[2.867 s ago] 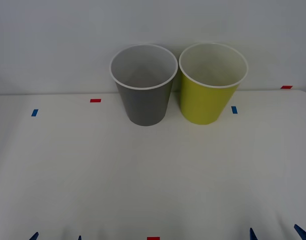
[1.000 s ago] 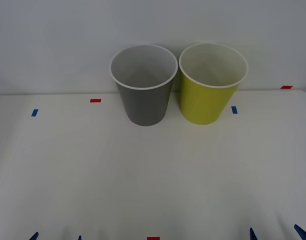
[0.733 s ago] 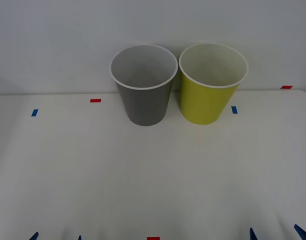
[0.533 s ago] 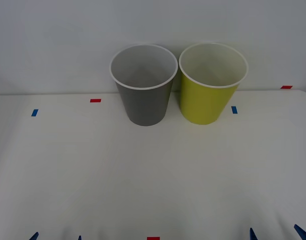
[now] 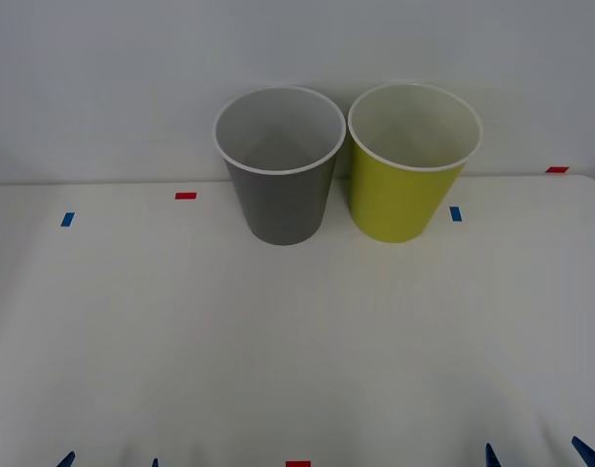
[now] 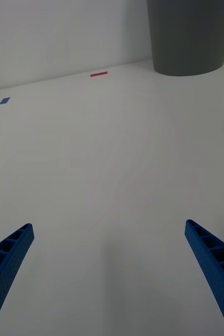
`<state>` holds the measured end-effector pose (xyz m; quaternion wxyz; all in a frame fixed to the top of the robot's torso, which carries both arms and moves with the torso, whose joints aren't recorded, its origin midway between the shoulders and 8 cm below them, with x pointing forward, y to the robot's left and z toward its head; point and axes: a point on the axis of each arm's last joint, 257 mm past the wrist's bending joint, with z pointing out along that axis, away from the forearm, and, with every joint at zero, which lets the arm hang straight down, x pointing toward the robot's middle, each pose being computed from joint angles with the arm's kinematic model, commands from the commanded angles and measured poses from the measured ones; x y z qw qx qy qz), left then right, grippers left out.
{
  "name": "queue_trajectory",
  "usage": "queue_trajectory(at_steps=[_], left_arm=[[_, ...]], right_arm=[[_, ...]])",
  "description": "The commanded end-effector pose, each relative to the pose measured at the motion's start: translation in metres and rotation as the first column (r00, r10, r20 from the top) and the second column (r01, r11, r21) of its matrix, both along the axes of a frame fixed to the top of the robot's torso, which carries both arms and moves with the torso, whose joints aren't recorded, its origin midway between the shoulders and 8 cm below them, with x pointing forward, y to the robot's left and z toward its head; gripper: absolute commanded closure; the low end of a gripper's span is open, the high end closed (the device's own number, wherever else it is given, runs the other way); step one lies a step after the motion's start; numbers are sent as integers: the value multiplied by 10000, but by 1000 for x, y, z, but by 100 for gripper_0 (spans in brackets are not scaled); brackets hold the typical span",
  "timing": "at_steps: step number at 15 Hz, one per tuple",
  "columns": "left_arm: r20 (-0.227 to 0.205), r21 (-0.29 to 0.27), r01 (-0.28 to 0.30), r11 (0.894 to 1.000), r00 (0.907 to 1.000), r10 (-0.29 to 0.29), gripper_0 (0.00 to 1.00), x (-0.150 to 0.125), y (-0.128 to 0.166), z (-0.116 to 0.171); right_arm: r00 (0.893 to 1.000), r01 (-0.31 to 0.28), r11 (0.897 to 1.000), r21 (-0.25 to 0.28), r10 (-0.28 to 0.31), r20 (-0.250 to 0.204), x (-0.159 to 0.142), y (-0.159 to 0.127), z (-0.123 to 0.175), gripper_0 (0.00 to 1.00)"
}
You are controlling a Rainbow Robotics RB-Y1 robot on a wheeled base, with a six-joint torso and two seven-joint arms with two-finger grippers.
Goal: Put cans in the gray bin and PET bottles in the light green bin.
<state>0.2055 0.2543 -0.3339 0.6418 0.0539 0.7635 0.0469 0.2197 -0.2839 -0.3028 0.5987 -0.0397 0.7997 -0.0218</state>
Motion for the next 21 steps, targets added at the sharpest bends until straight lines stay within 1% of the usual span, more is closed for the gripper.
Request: queue_trajectory(at_steps=[1,21], left_arm=[[0,0,0,10000,10000,0,0,0,0,0],[0,0,0,10000,10000,0,0,0,0,0]], right_arm=[[10000,1,10000,0,-1,0,0,0,0,0],[10000,1,10000,0,-1,0,0,0,0,0]])
